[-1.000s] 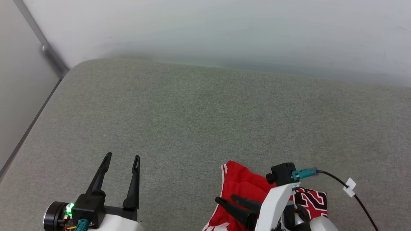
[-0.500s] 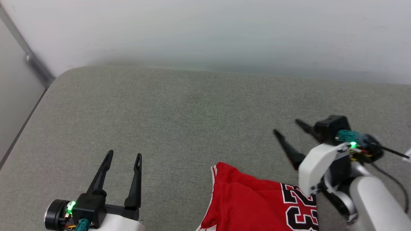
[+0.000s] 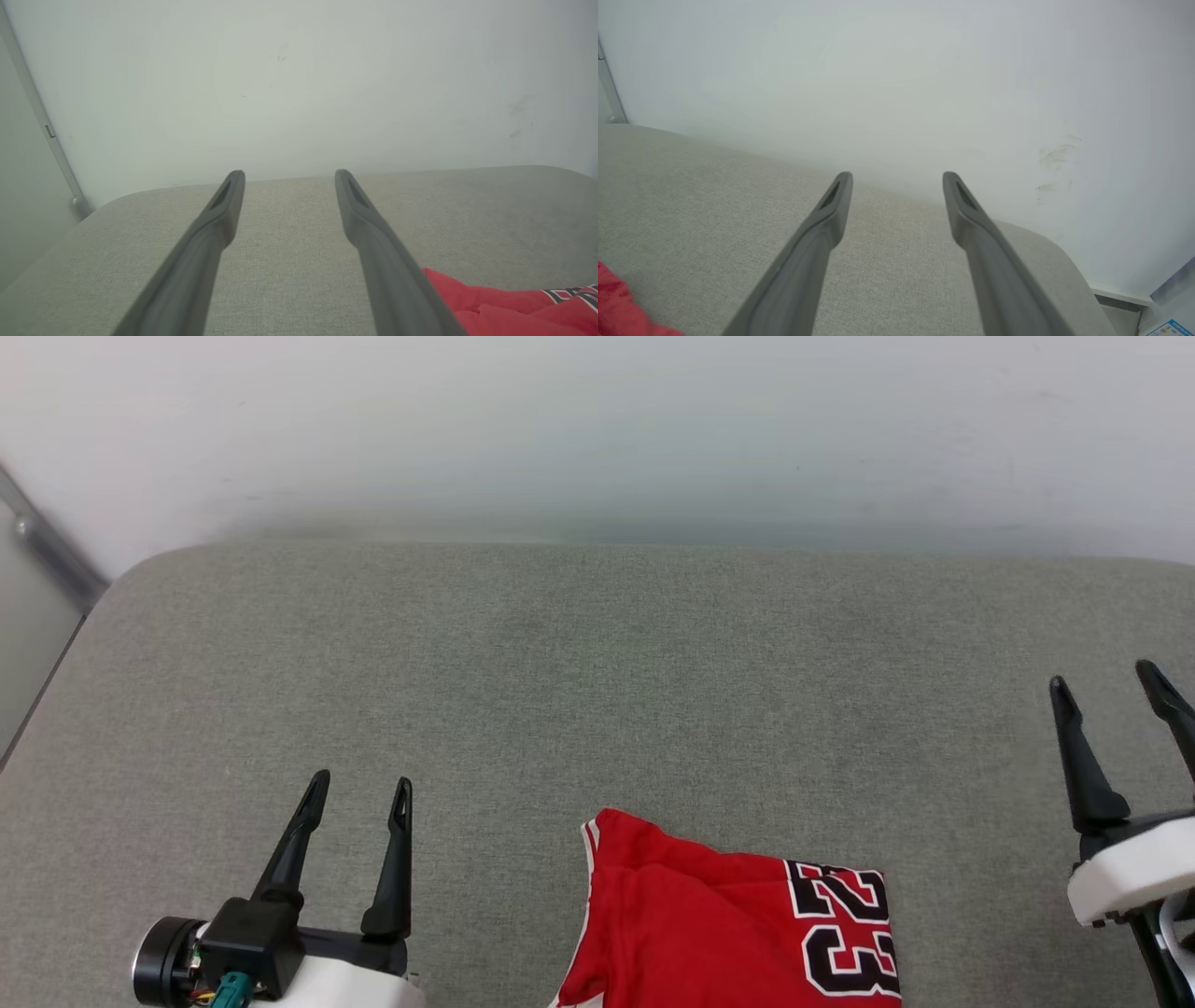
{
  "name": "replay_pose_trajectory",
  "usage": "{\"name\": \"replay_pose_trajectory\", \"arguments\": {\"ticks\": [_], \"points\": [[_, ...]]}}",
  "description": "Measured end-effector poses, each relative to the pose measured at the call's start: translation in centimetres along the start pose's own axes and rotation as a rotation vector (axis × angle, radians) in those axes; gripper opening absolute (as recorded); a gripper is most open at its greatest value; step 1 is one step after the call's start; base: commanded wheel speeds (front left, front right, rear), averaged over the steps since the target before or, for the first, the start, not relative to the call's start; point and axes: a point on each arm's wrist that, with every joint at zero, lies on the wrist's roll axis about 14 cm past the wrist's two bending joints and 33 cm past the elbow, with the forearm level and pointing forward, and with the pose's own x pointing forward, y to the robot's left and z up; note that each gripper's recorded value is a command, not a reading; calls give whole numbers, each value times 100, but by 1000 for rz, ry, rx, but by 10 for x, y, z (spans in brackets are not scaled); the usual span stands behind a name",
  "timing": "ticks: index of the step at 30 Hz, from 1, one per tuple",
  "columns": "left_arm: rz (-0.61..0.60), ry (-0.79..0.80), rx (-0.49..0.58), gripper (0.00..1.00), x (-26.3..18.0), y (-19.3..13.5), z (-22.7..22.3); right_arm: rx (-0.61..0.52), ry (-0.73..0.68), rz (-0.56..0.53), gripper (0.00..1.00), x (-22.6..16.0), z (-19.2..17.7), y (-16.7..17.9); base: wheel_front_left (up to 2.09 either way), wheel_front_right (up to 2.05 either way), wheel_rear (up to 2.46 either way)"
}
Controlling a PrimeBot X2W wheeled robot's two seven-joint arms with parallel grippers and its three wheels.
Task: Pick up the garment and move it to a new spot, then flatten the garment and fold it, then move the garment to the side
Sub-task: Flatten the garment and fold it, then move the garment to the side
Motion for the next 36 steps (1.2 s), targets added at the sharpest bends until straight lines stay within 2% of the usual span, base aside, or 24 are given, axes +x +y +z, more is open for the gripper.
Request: {"name": "replay_pose_trajectory", "arguments": {"ticks": [7, 26, 32, 36], "points": [[-6, 4, -35, 100, -1, -3, -2, 98, -59, -80, 100, -29, 3, -1, 0, 0, 0], [-30, 30, -50, 100, -6, -11, -9, 173, -16, -83, 100, -46, -10, 23, 0, 0, 0], [-32, 42, -53, 100, -6, -11, -13, 211, 105, -70, 100, -47, -30, 28, 0, 0, 0], [-37, 40, -48, 100, -2, -11, -13, 262, 303, -4, 100, -51, -56, 43, 0, 0, 0]]}}
